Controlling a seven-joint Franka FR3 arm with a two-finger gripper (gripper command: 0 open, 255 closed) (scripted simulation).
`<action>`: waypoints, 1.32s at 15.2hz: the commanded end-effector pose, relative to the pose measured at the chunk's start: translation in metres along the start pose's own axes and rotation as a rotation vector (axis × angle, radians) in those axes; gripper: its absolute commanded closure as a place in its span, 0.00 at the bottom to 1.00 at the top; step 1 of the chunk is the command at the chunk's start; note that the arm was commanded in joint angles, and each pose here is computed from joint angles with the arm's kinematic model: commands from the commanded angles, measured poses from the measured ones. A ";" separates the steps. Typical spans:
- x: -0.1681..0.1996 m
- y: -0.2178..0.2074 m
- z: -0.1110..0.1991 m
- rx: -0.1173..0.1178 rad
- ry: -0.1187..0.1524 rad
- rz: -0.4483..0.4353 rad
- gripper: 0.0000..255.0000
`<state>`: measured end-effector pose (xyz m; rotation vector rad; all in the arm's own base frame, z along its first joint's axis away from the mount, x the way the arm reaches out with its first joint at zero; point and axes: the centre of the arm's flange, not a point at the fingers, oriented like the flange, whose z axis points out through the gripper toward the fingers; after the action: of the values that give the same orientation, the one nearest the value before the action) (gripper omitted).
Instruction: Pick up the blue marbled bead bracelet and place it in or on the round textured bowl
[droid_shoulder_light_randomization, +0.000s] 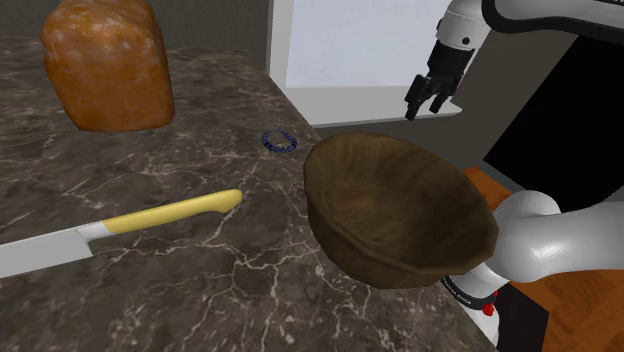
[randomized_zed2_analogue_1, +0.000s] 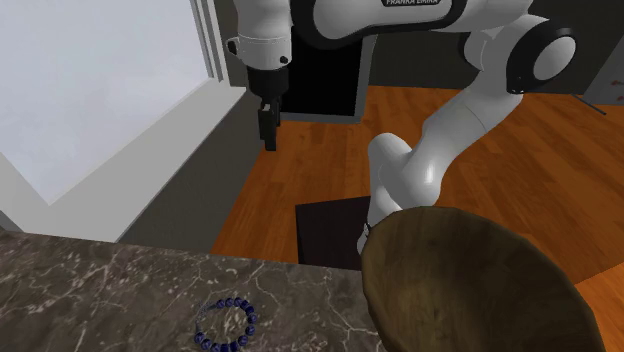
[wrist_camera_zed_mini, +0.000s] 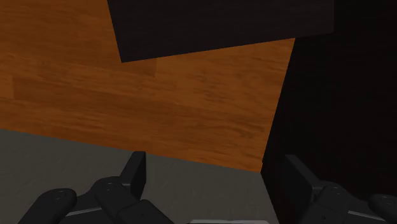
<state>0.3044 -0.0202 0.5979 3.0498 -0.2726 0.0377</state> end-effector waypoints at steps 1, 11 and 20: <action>0.000 0.000 0.000 0.000 0.000 0.000 0.00; -0.001 -0.126 -0.021 0.023 -0.029 0.017 0.00; 0.000 -0.240 -0.043 0.045 -0.055 0.033 0.00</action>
<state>0.3443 0.2061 0.6217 3.0913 -0.3257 -0.0332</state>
